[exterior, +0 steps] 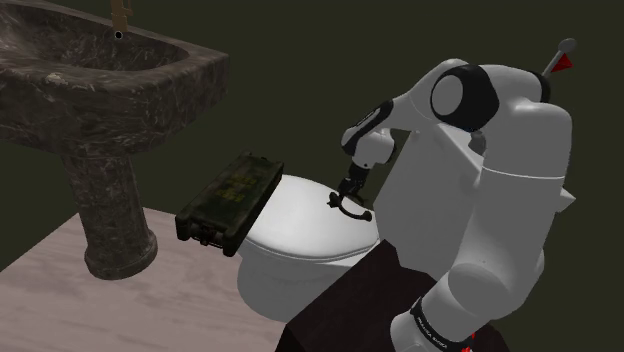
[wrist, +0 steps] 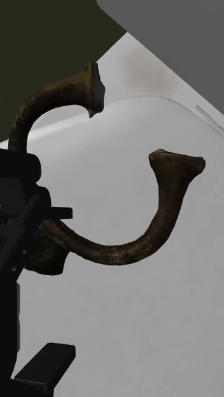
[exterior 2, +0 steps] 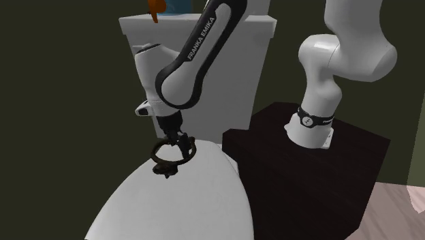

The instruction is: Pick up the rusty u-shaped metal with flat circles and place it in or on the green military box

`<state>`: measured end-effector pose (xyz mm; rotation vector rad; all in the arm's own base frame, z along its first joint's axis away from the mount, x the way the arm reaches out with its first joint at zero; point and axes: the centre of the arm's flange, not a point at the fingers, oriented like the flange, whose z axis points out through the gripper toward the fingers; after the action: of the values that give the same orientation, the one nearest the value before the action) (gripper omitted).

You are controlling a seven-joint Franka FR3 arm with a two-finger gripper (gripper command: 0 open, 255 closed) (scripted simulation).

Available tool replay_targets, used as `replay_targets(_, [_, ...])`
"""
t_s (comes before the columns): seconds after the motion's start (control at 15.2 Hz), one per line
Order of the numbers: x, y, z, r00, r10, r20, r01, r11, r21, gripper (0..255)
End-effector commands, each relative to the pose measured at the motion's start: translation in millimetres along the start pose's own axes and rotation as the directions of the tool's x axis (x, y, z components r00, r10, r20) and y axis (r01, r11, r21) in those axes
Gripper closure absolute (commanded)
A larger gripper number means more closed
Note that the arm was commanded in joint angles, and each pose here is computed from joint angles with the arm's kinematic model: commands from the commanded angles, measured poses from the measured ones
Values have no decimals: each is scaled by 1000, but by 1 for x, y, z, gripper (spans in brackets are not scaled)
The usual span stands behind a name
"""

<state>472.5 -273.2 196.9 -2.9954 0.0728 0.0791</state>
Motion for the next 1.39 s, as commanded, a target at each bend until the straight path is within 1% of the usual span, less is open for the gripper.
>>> replay_targets(0.0, [10,15,21,1000,4,-1,-4,1000,6,0])
replay_targets(0.07, [14,21,29,1000,5,-2,-5,1000,8,0])
replay_targets(0.59, [14,21,69,1000,5,-2,-5,1000,8,0])
replay_targets(1.06, [14,21,69,1000,5,-2,-5,1000,8,0])
replay_targets(1.12, [14,21,69,1000,5,-2,-5,1000,8,255])
replay_targets(1.32, [14,21,69,1000,5,-2,-5,1000,8,255])
